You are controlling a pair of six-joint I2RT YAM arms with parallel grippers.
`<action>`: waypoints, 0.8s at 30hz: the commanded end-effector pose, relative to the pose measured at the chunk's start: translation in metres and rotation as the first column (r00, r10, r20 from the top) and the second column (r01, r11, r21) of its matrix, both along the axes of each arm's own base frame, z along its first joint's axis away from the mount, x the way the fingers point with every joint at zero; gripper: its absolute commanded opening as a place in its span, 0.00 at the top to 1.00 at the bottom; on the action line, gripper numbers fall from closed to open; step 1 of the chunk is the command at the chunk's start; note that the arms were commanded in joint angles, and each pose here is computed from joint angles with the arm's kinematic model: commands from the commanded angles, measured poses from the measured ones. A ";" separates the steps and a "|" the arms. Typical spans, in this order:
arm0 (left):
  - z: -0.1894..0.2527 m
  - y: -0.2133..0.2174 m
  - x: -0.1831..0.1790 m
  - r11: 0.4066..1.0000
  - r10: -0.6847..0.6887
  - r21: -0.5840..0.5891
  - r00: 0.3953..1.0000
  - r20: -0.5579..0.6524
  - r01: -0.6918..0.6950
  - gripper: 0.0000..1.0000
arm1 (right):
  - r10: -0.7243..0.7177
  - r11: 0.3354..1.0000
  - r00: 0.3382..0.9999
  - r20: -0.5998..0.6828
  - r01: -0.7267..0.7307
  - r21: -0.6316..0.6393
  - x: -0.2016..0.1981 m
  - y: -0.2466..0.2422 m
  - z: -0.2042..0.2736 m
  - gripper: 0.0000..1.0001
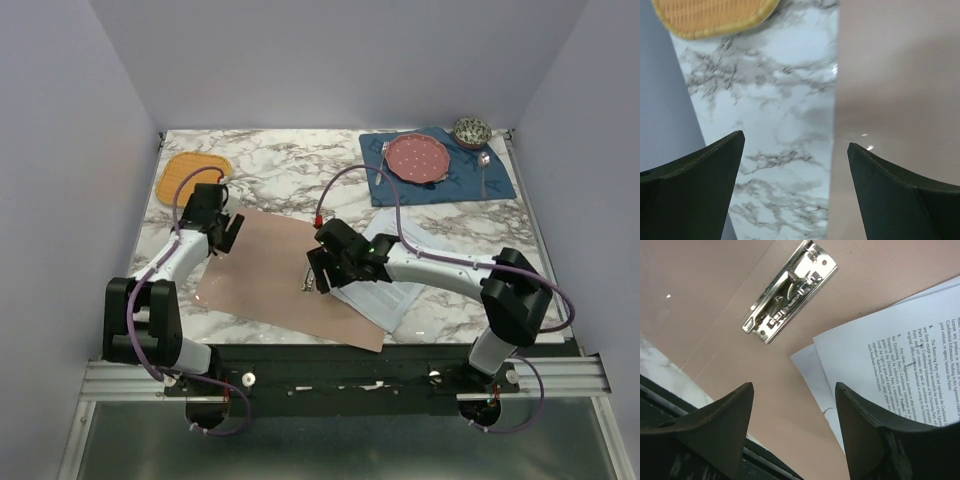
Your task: Put the files into the folder
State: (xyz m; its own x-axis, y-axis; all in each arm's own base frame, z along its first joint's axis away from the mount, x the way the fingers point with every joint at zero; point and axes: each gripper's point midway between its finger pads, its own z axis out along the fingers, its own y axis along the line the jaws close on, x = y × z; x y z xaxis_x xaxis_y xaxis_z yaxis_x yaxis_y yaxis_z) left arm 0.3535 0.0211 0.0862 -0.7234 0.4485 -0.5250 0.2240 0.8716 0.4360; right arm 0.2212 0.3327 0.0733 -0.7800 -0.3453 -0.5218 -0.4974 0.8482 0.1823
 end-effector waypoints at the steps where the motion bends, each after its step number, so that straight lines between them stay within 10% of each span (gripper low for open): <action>1: -0.024 0.032 -0.025 0.998 -0.047 0.035 0.995 -0.087 0.050 0.01 | 0.143 0.986 0.988 0.057 -0.147 0.079 -0.030 0.020 0.027 0.29; 11: -0.062 0.077 -0.038 0.986 0.046 0.166 0.991 -0.124 -0.025 0.01 | 0.358 0.922 0.929 -0.093 -0.336 0.192 -0.118 0.021 0.000 0.74; 24: -0.075 0.074 -0.069 0.977 0.000 0.209 0.987 -0.162 0.034 0.01 | 0.421 0.893 0.895 -0.146 -0.381 0.241 -0.133 0.034 -0.025 0.96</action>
State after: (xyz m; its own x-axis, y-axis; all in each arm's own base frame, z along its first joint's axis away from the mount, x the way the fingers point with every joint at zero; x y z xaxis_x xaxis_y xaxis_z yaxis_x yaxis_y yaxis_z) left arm 0.3274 0.1006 0.0439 -0.7375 0.5273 -0.4219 0.2021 0.7685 0.6071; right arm 0.0992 0.3522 0.0495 -0.7063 -0.5359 -0.4625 -0.7057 0.5846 0.4004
